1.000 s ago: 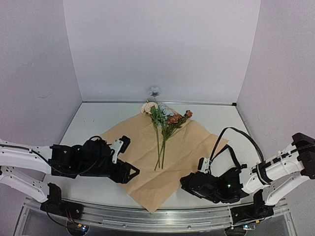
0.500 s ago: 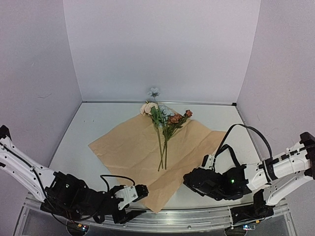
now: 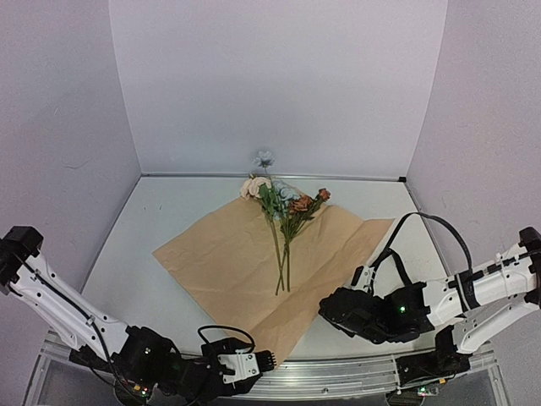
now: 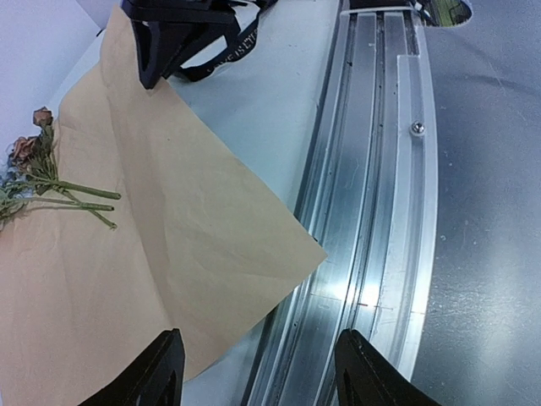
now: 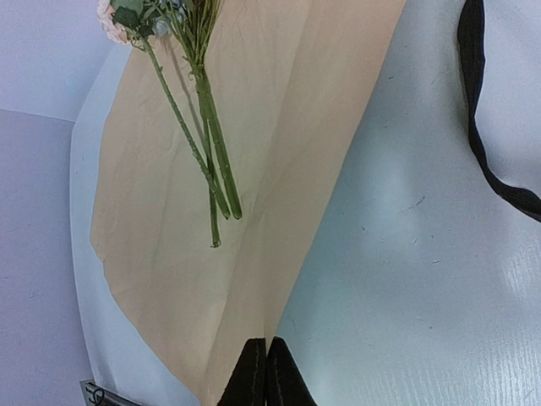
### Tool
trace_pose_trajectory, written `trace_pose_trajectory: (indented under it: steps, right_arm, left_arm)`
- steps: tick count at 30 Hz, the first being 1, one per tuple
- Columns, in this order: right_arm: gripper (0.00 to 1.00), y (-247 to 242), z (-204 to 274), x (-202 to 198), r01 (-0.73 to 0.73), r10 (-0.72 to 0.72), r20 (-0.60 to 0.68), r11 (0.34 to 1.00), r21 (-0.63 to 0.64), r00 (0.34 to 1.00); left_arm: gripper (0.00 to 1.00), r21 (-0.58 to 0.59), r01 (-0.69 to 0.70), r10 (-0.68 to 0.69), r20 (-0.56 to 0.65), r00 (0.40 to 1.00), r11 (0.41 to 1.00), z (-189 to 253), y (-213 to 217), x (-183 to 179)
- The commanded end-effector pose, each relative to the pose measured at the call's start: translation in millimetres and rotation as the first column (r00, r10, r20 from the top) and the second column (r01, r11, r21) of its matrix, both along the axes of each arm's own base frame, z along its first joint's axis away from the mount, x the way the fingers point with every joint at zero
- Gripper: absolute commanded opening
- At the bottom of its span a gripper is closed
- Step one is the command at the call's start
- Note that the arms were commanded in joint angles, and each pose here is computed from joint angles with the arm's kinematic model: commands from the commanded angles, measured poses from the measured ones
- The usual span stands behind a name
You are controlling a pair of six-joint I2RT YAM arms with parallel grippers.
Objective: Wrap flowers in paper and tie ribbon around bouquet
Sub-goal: Pass from the right arm to the left
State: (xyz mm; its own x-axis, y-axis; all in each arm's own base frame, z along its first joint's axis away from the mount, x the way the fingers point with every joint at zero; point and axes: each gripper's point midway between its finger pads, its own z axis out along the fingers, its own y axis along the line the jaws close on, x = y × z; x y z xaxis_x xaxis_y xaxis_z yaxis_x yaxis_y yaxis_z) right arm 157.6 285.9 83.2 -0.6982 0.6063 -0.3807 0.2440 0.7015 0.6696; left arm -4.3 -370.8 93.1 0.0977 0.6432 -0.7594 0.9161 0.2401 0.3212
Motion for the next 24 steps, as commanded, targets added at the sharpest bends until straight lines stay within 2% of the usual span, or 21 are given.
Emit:
trace_pose_trajectory:
  steps: [1,10,16,18,20,24]
  right_arm:
    - [0.04,1.5,17.5,5.4,0.038,-0.038,0.022,0.999,0.031,0.999]
    - [0.05,1.3,17.5,4.7,0.048,-0.049,0.008,0.998,0.035,0.999]
    - [0.05,3.4,19.1,4.3,0.046,-0.047,0.002,0.998,0.034,0.999]
    - [0.05,3.9,18.7,4.0,0.043,-0.043,0.001,0.999,0.03,0.999]
    - [0.05,4.5,19.0,3.7,0.041,-0.041,-0.001,0.999,0.027,0.999]
    - [0.06,3.3,19.7,3.1,0.036,-0.036,-0.003,0.999,0.013,0.999]
  left_arm:
    - [0.63,-0.033,0.034,-0.032,0.052,0.998,0.999,1.5,-21.0,-5.4]
    - [0.65,-0.038,-0.042,0.048,0.172,0.984,0.998,-6.8,-36.2,9.0]
    - [0.63,-0.087,-0.082,0.1,0.226,0.969,0.993,-3.7,-41.1,18.4]
    - [0.59,-0.09,-0.076,0.094,0.221,0.971,0.993,-4.2,-42.4,18.7]
    - [0.51,-0.088,-0.07,0.088,0.215,0.973,0.994,-5.6,-42.8,19.9]
    - [0.26,-0.088,-0.056,0.073,0.2,0.977,0.995,-3.4,-44.2,22.3]
